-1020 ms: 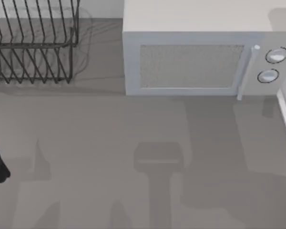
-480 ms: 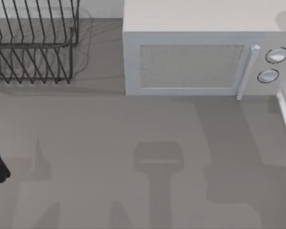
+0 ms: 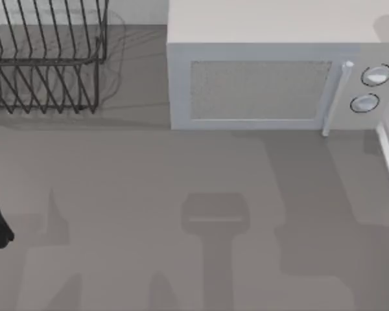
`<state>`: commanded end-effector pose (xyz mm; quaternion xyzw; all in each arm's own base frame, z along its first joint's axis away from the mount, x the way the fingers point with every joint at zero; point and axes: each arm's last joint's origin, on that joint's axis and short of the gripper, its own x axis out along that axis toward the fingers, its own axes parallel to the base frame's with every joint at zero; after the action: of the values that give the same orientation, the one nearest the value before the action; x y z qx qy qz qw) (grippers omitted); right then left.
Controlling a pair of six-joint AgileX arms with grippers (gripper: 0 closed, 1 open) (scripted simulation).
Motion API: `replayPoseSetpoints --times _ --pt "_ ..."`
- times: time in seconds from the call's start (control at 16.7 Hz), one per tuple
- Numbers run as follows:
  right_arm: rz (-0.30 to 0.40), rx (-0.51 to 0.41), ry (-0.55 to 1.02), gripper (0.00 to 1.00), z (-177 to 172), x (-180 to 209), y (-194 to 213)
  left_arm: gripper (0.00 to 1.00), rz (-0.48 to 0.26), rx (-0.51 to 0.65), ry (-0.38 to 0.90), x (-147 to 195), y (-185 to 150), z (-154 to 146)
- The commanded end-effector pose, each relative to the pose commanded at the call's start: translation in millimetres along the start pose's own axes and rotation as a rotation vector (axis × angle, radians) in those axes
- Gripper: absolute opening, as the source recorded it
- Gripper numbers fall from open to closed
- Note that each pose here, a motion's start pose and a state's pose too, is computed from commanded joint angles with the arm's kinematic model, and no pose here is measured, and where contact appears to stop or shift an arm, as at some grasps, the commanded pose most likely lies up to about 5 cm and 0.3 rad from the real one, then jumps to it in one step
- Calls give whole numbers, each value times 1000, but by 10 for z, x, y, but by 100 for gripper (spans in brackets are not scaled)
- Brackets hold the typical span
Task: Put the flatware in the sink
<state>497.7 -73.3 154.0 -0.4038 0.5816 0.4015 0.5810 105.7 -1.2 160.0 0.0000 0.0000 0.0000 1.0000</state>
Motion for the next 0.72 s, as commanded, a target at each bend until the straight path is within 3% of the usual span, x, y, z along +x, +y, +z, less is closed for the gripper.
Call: replayPoseSetpoints --times 0.42,0.72 --pt "0 0 0 98 0 0 0 100 0 0 0 0 0 0" --pt "0 0 0 100 0 0 0 100 0 0 0 0 0 0"
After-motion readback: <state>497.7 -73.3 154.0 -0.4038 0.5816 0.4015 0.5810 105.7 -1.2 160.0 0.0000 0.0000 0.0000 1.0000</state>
